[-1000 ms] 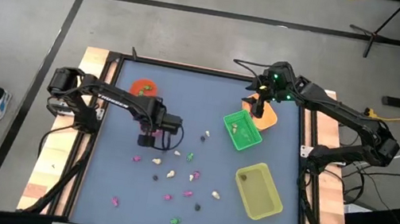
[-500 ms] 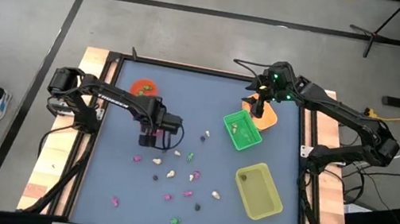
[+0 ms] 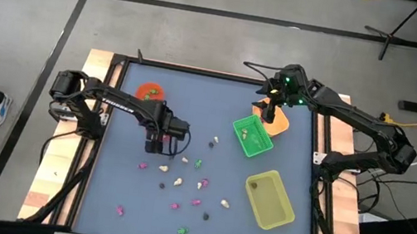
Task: Sort Halloween decoration
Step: Put the pink skeleton toy into the yellow bin
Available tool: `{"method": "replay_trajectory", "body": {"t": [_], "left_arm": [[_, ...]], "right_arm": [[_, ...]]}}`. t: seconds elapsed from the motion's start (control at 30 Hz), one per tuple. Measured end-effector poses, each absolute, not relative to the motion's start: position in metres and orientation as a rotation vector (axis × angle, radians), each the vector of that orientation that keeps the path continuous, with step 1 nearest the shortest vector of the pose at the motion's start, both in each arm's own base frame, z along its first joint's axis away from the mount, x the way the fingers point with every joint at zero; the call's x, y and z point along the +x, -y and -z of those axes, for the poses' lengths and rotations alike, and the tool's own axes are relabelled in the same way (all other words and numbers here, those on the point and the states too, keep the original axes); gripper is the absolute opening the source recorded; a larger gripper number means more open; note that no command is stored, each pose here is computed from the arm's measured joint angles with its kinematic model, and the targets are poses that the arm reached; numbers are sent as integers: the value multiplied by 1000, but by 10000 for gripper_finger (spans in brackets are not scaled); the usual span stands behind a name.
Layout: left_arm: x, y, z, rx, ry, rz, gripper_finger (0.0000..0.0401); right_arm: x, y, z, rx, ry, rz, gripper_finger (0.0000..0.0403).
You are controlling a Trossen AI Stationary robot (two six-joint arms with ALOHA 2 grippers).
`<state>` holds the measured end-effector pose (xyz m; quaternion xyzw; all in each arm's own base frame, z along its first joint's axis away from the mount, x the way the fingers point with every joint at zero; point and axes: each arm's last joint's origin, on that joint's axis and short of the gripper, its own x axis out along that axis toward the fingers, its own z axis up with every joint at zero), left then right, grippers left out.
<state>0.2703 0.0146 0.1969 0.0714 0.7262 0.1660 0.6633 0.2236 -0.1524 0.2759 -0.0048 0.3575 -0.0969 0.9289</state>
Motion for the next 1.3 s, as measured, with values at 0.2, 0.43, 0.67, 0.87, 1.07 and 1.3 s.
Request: {"method": "replay_trajectory", "body": {"t": [0.2,0.43,0.67,0.87,1.07,1.3], "left_arm": [[264,-13,-200,90,-1679,-376,190],[255,-7,-220,40,-1590,-398,190],[241,11,-246,-27,-1451,-419,190],[235,39,-251,-105,-1380,-448,190],[232,70,-231,-162,-1301,-420,190],[216,86,-186,-275,-1317,-388,190]], "right_arm": [[224,152,-276,-10,-733,198,230],[224,152,-276,-9,-733,198,230],[223,152,-276,-9,-734,198,230],[223,152,-276,-9,-734,198,230],[224,151,-276,54,-711,172,230],[226,148,-278,104,-659,63,230]]}}
